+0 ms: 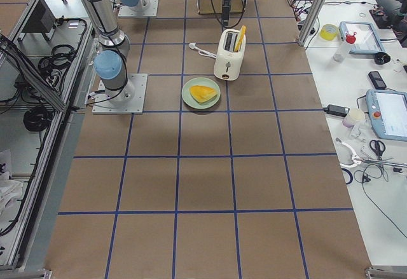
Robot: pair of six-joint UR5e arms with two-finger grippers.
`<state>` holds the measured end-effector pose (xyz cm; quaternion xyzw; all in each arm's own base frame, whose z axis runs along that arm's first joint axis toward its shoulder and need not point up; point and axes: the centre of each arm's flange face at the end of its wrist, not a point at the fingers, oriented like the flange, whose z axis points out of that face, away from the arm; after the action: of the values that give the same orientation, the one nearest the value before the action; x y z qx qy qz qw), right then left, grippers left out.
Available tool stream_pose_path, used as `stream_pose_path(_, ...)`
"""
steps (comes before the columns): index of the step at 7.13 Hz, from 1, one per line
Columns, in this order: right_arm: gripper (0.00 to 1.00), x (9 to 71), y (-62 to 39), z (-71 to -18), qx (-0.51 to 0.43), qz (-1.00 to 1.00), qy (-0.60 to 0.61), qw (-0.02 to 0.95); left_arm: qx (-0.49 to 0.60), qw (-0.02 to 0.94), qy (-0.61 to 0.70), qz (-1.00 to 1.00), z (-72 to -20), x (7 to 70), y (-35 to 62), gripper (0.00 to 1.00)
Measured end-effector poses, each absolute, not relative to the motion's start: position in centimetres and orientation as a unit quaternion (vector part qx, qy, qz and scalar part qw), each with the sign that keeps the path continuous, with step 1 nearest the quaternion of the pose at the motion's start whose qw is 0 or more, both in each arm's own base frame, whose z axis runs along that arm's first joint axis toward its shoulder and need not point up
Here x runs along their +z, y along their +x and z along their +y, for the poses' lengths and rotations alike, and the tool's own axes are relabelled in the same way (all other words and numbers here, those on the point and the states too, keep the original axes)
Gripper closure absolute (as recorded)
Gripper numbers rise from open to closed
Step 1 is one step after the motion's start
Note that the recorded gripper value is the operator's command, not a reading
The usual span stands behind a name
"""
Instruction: Press toaster with right arm
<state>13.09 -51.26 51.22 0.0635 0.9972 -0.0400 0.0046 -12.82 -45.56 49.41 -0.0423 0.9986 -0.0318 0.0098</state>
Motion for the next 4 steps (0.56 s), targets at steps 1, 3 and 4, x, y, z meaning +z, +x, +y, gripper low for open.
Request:
stream_pose_path(1,0.0,51.21,13.09,-51.26,-0.04,0.997,0.063,0.005,-0.032,0.01,-0.042,0.999,-45.55,49.42,-12.82,0.0)
stream_pose_path(3,0.0,51.21,13.08,-51.26,-0.04,0.997,0.063,0.005,-0.032,0.01,-0.042,0.999,-45.55,49.42,-12.82,0.0)
stream_pose_path(4,0.0,51.21,12.91,-51.31,-0.04,0.997,0.059,0.004,-0.032,0.01,-0.042,0.999,-45.55,49.41,-12.82,0.0)
